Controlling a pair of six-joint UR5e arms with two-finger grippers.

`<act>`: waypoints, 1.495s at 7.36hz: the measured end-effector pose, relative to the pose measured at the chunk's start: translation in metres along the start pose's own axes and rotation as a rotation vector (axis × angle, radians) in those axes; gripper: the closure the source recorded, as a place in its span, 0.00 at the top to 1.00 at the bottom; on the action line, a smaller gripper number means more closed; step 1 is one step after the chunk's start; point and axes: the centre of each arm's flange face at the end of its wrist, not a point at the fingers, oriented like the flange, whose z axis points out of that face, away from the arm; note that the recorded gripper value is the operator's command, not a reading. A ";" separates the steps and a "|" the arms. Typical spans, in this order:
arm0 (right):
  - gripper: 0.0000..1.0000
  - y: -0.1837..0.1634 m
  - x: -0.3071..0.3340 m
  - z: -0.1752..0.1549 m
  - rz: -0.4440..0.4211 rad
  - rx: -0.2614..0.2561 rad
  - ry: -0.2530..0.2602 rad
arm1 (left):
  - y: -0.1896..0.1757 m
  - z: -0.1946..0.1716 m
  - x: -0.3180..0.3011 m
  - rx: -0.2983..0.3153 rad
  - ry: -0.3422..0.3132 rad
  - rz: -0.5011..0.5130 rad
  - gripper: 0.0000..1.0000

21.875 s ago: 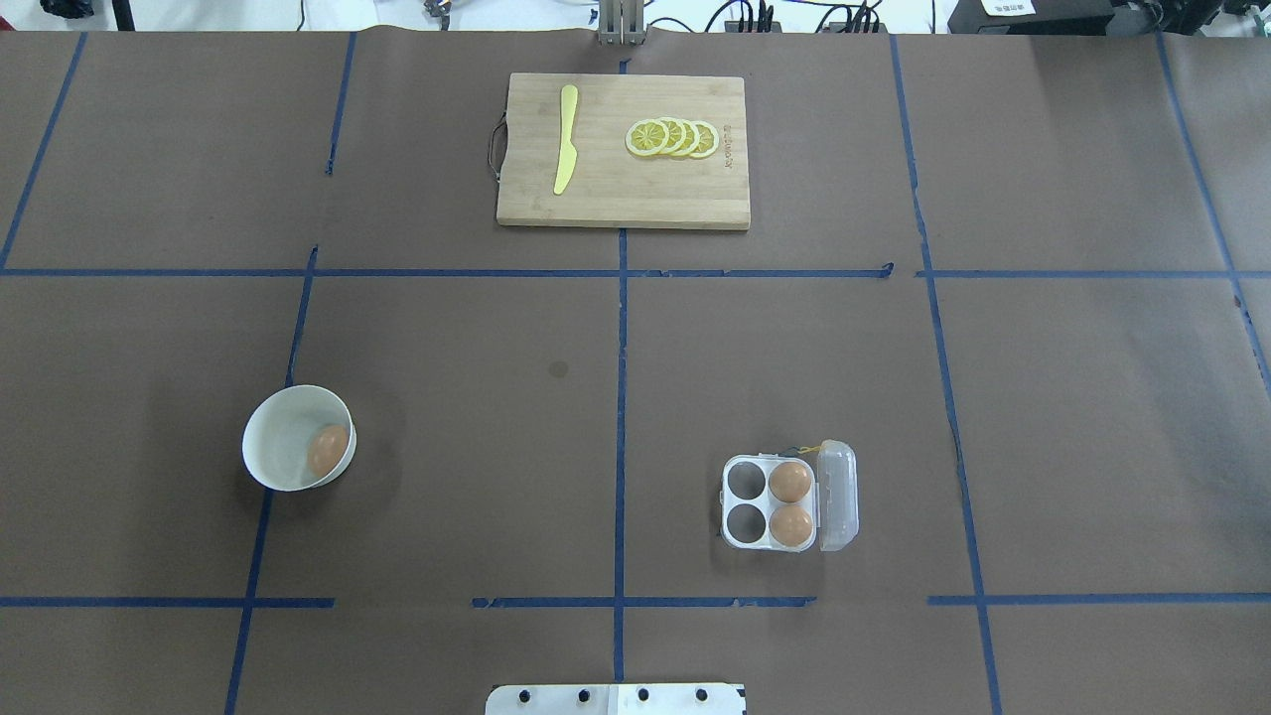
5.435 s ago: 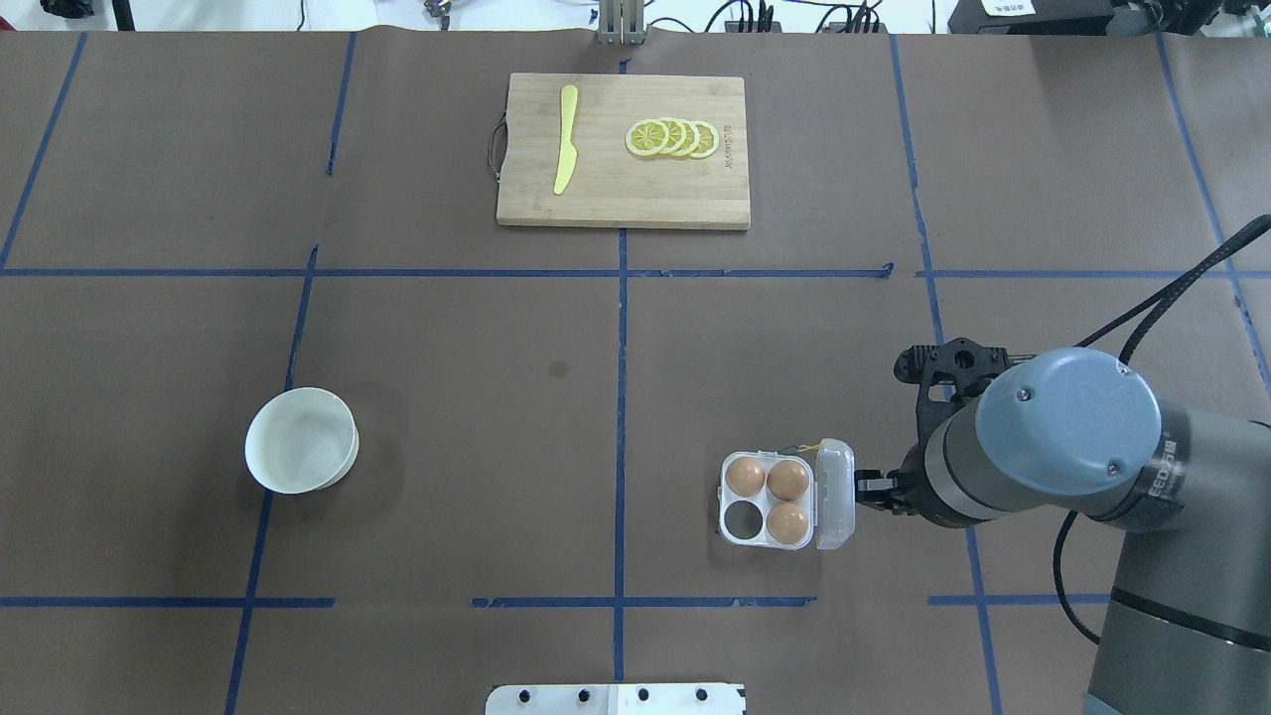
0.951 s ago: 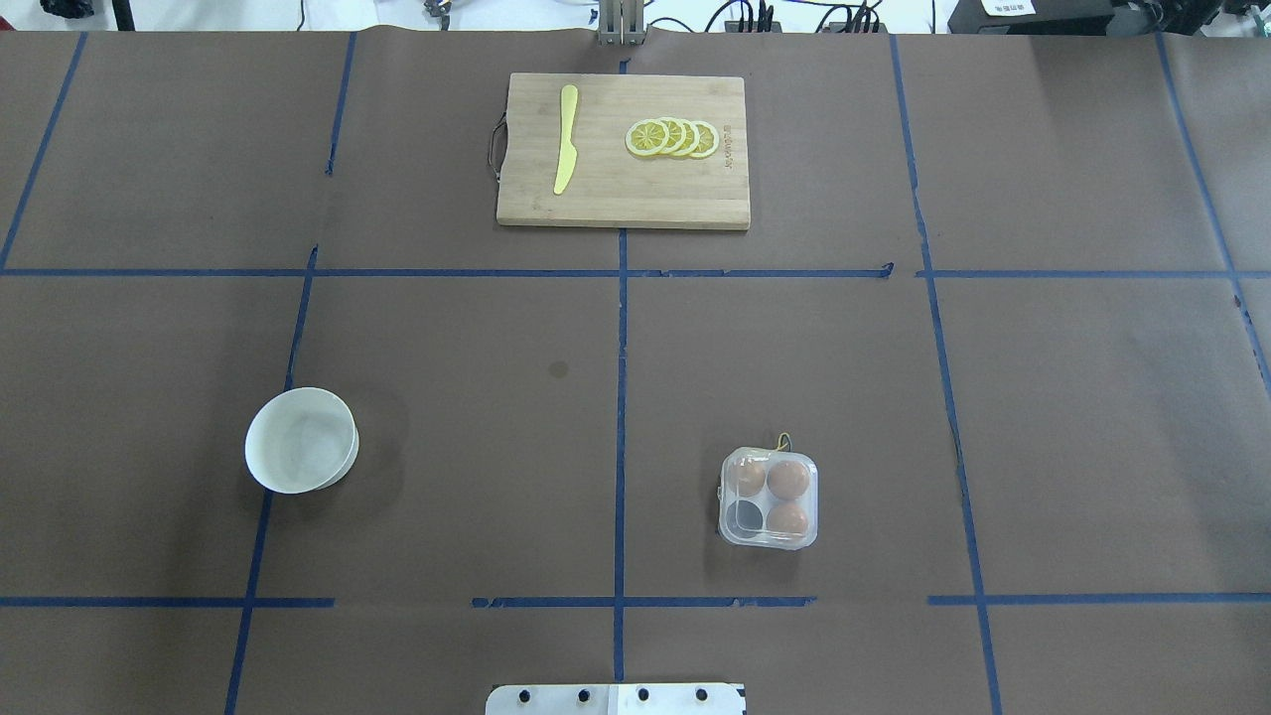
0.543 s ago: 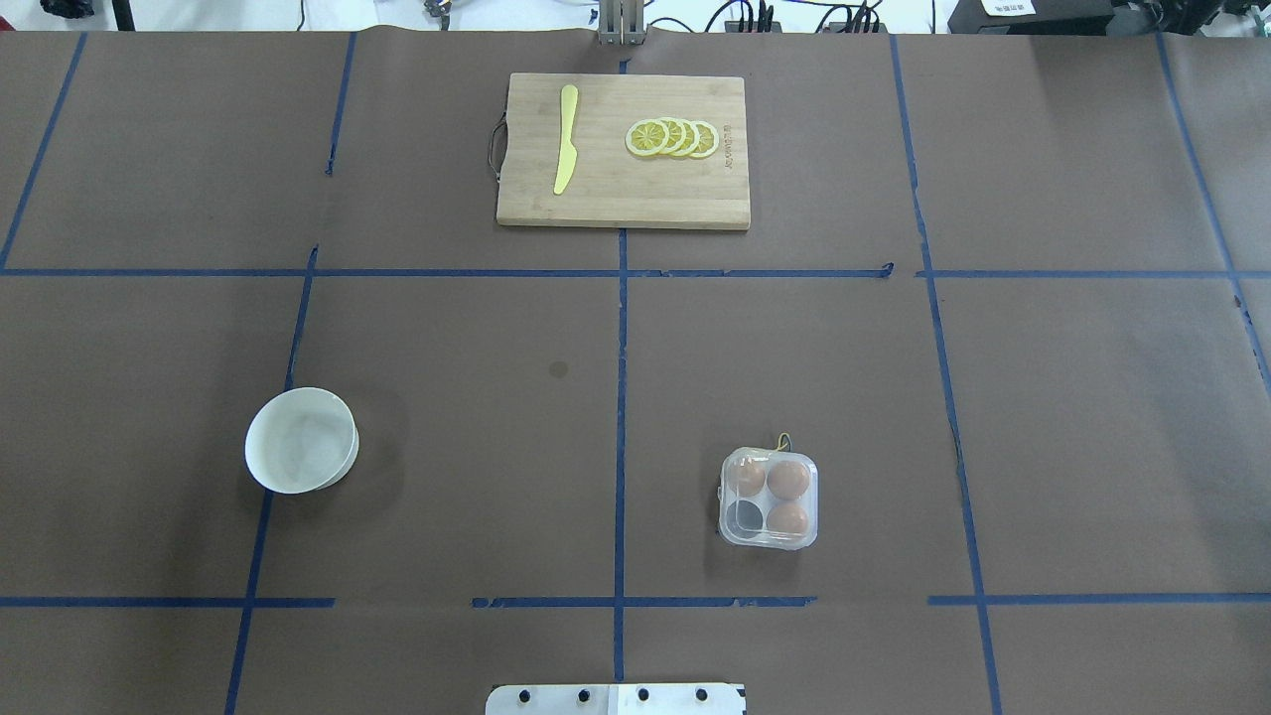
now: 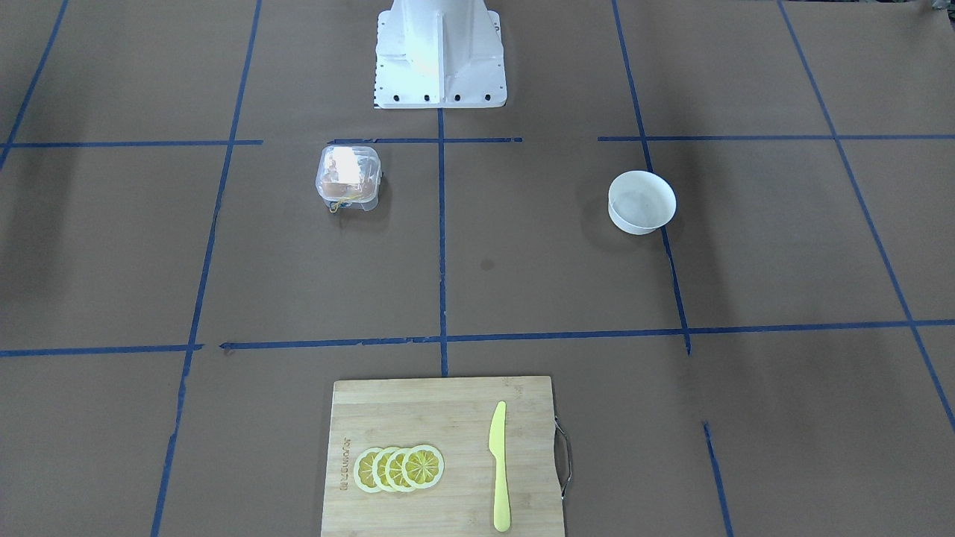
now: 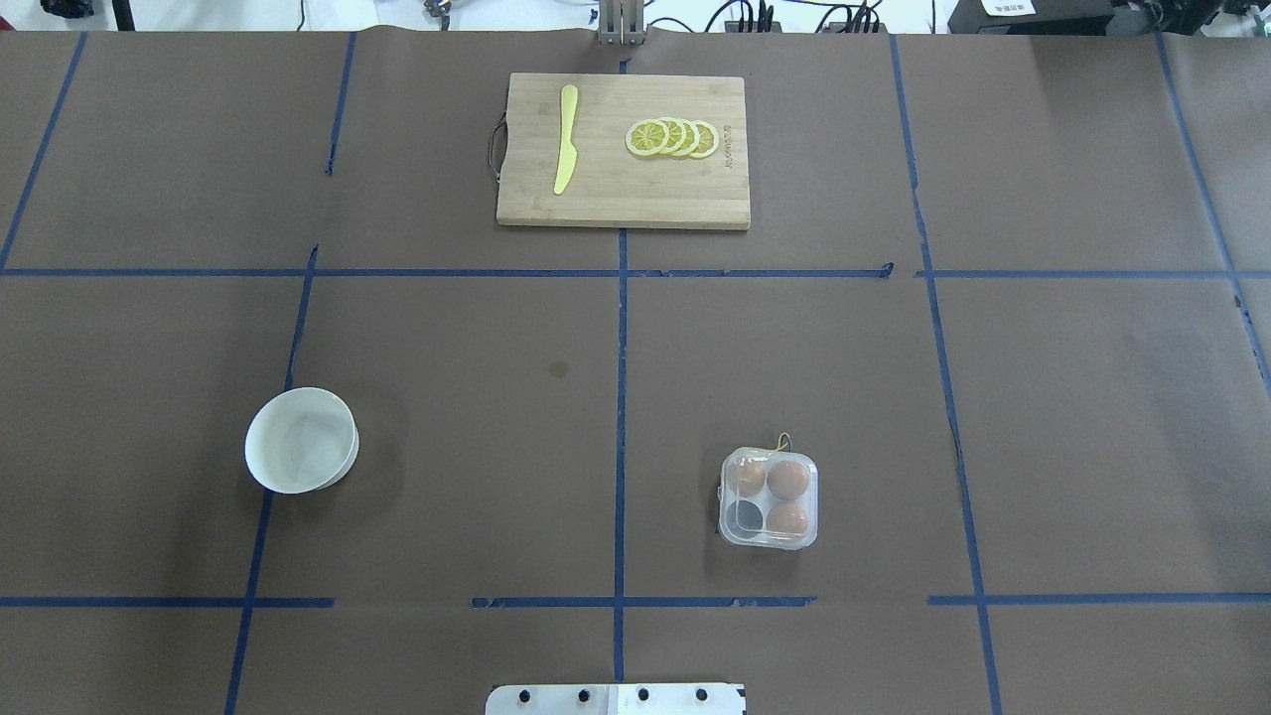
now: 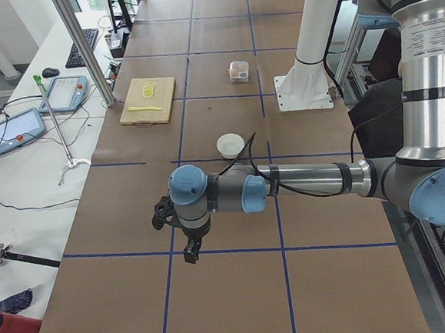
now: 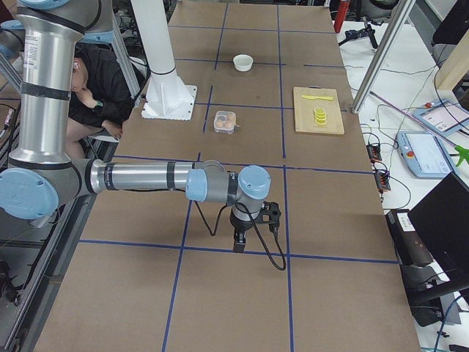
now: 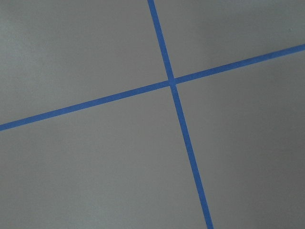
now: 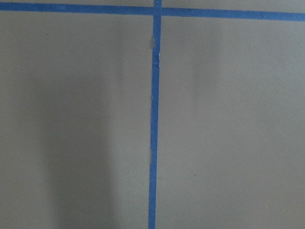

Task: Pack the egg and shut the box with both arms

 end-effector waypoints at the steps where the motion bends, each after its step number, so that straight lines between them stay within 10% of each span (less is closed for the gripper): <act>1: 1.00 0.000 -0.001 -0.001 -0.002 0.003 0.000 | 0.000 0.000 0.000 0.000 -0.001 0.000 1.00; 11: 1.00 -0.002 -0.004 -0.004 -0.008 0.010 -0.002 | -0.002 -0.002 0.001 0.004 -0.007 0.006 1.00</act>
